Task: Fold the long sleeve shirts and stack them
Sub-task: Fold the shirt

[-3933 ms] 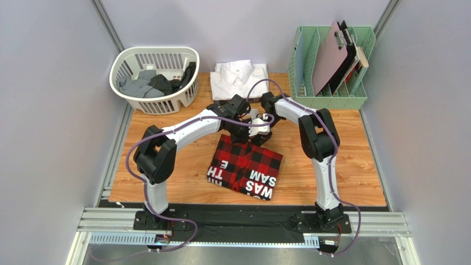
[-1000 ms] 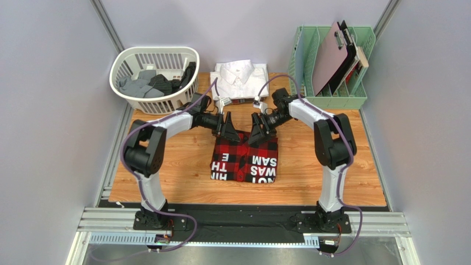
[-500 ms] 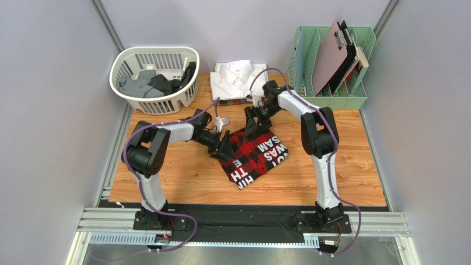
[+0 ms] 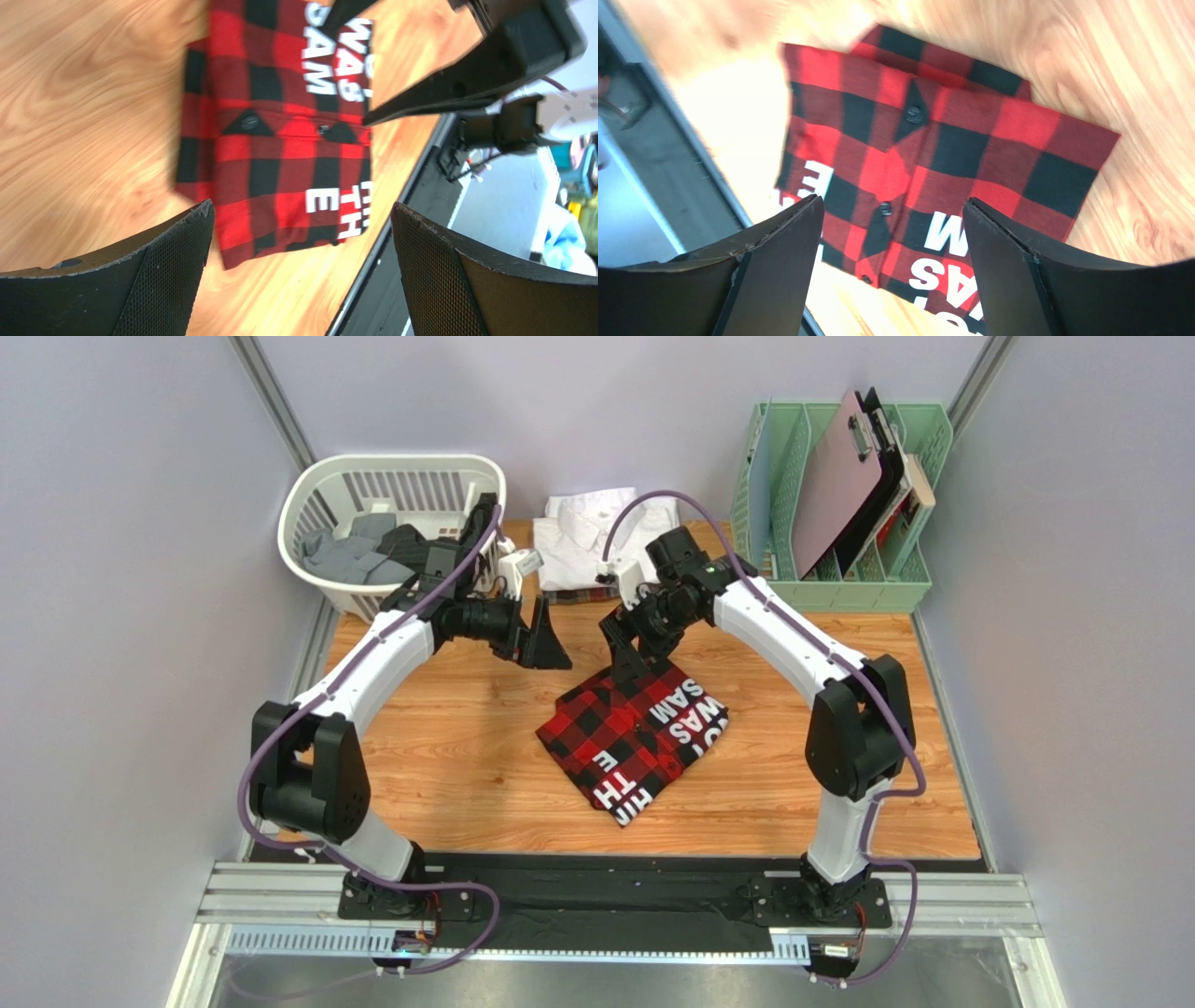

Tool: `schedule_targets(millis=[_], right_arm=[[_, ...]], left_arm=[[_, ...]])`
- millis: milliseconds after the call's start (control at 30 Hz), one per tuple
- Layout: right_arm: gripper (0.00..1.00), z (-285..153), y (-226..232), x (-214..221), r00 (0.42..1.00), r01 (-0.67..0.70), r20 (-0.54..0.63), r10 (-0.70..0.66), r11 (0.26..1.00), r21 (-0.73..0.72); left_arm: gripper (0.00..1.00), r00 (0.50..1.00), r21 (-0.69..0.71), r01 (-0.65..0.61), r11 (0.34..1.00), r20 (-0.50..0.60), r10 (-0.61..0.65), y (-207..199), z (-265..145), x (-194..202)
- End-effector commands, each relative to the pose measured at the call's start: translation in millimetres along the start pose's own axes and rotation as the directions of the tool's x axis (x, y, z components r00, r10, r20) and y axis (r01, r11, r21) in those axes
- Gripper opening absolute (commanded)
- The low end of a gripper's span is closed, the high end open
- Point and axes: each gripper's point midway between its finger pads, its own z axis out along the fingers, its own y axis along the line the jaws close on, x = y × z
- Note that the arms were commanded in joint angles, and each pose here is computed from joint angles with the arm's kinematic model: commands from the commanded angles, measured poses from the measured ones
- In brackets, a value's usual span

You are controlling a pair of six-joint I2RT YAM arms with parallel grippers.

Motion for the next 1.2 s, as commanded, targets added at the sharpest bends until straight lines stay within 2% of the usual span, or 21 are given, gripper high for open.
schedule_targets(millis=[0,100,167,267,367,400,433,467,500,600,700,800,833,933,1000,1167], right_arm=[[0.8,48.9,-13.8,42.0,0.985,-0.095,-0.135,0.11,0.989,0.11],[0.82,72.4,-7.3,56.2,0.978,-0.05,-0.195,0.072,0.992,0.116],[0.82,93.4,1.9,73.9,0.965,0.013,-0.261,0.006,0.997,0.071],[0.81,114.0,17.8,100.5,0.928,0.11,-0.356,-0.106,0.994,-0.007],[0.81,119.7,37.9,113.4,0.898,0.209,-0.376,-0.227,0.974,-0.089],[0.82,119.3,42.1,117.4,0.878,0.268,-0.375,-0.297,0.955,-0.129],[0.82,119.1,48.2,119.5,0.865,0.303,-0.374,-0.336,0.942,-0.146],[0.82,113.9,51.0,120.9,0.857,0.332,-0.365,-0.364,0.931,-0.152],[0.82,111.4,51.8,121.1,0.844,0.365,-0.357,-0.401,0.916,-0.165],[0.83,94.3,56.5,100.5,0.855,0.396,-0.305,-0.419,0.908,-0.137],[0.85,65.3,73.0,67.6,0.896,0.382,-0.191,-0.401,0.915,-0.129],[0.86,43.1,81.1,56.9,0.921,0.344,-0.15,-0.36,0.931,-0.123],[0.86,39.5,81.5,58.9,0.924,0.333,-0.152,-0.35,0.934,-0.127],[0.86,35.7,78.9,76.2,0.938,0.263,-0.195,-0.286,0.956,-0.132],[0.86,36.7,77.0,87.7,0.947,0.202,-0.225,-0.23,0.97,-0.137],[0.84,45.5,50.9,123.5,0.947,0.061,-0.308,-0.089,0.993,-0.098]], left_arm=[[0.99,0.997,-0.082,-0.026,0.996,0.072,0.032,18.8,-20.7,-29.0],[0.99,0.983,-0.197,-0.081,0.977,0.145,0.111,22.1,-46.6,-47.8],[0.99,0.971,-0.323,-0.032,0.946,0.214,0.106,29.8,-70.0,-51.8],[0.99,0.945,-0.335,-0.049,0.941,0.289,0.152,23.8,-92.4,-56.4],[0.99,0.977,-0.392,0.03,0.919,0.205,0.056,44.9,-96.9,-37.4],[0.99,0.993,-0.373,0.082,0.924,0.106,-0.046,45.9,-92.1,-8.9],[0.99,0.993,-0.34,0.113,0.933,0.055,-0.101,52.2,-83.1,3.4],[0.99,0.992,-0.226,0.127,0.966,0.021,-0.125,41.4,-72.4,20.9],[0.99,0.991,-0.205,0.135,0.969,0.02,-0.134,41.9,-66.3,28.2],[0.99,0.98,-0.172,0.193,0.966,-0.015,-0.198,37.7,-44.3,60.3],[0.99,0.969,-0.134,0.237,0.962,-0.039,-0.244,36.1,-27.5,77.2],[0.96,0.952,-0.08,0.29,0.954,-0.081,-0.296,38.5,-14.5,89.1],[0.92,0.94,-0.076,0.317,0.945,-0.111,-0.324,45.3,-7.7,97.5],[0.85,0.94,-0.036,0.303,0.952,-0.156,-0.305,58.9,6.0,106.1],[0.82,0.943,-0.012,0.292,0.956,-0.164,-0.29,65.1,12.0,99.6],[0.79,0.926,0.002,0.3,0.954,-0.24,-0.291,85.1,34.1,104.7]])
